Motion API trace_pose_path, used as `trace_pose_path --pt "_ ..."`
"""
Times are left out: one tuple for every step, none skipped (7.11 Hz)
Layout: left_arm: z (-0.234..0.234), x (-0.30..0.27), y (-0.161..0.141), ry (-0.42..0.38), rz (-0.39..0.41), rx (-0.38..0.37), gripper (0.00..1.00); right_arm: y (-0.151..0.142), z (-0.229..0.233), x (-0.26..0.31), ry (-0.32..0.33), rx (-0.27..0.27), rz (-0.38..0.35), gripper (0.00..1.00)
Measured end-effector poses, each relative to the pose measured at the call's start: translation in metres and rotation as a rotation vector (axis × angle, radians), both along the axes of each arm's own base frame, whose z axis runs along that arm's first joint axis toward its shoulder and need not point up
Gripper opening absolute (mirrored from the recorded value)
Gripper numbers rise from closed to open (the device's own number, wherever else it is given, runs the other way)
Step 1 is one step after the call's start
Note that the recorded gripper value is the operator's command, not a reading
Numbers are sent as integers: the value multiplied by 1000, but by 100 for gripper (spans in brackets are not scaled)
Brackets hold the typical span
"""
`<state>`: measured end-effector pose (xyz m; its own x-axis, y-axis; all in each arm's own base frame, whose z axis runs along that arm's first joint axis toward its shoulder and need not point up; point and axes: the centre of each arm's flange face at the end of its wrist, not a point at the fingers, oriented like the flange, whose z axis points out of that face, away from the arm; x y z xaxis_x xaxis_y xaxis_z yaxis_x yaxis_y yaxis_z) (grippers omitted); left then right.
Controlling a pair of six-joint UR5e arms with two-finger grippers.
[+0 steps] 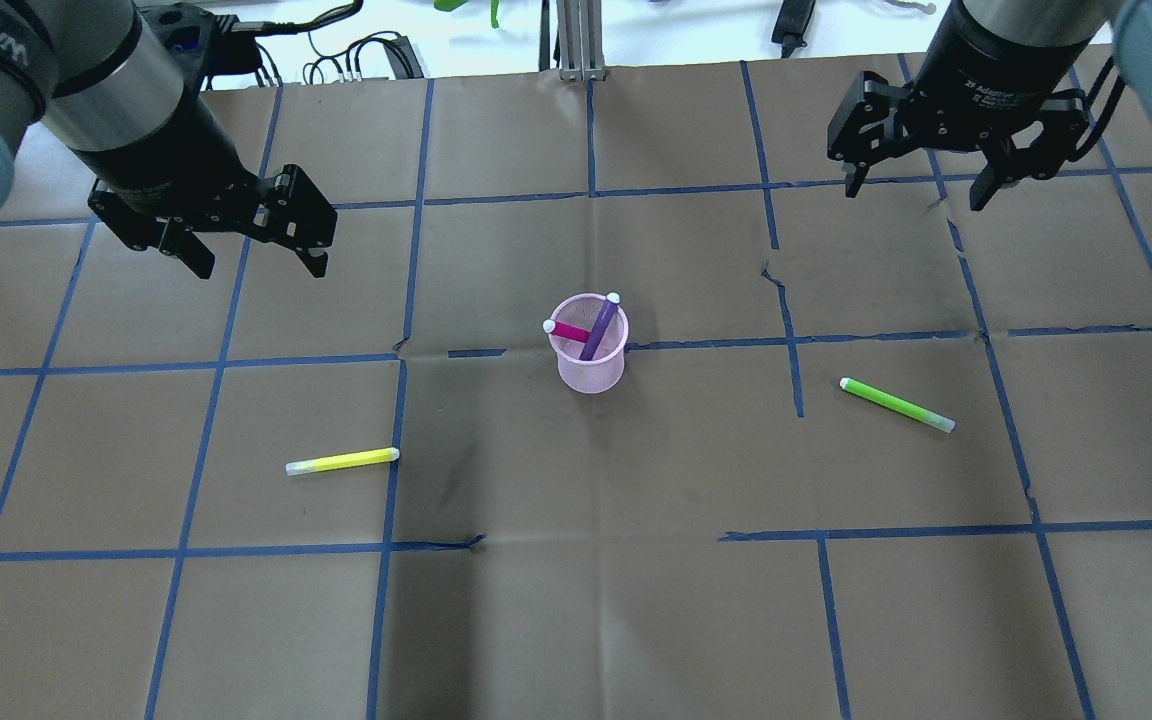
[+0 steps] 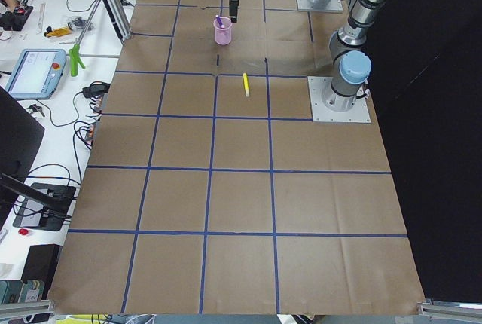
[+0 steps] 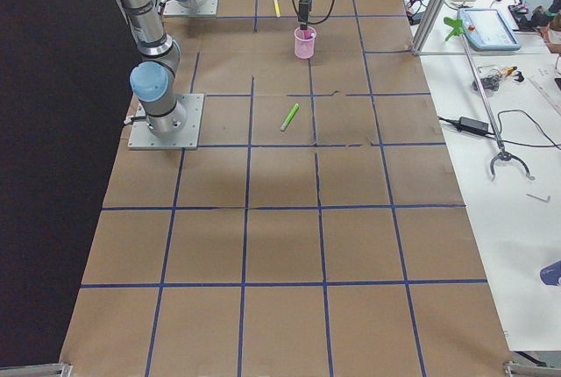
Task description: Insert purple and pink pens into pink cup
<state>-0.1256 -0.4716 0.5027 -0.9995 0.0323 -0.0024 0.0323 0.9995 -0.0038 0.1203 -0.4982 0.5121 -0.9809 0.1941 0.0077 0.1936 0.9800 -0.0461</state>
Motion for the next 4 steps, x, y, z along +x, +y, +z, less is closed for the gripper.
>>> trace_pose_path --pt "1 1 -2 -18 15 -1 98 0 0 0 0 -1 1 100" --pt "0 2 -4 -28 21 0 98 0 0 0 -1 -2 1 100" --pt "-2 1 -6 -28 22 2 98 -1 0 0 -1 -3 1 100" --pt "-3 1 -7 -26 21 3 98 -1 0 0 -1 -3 1 100"
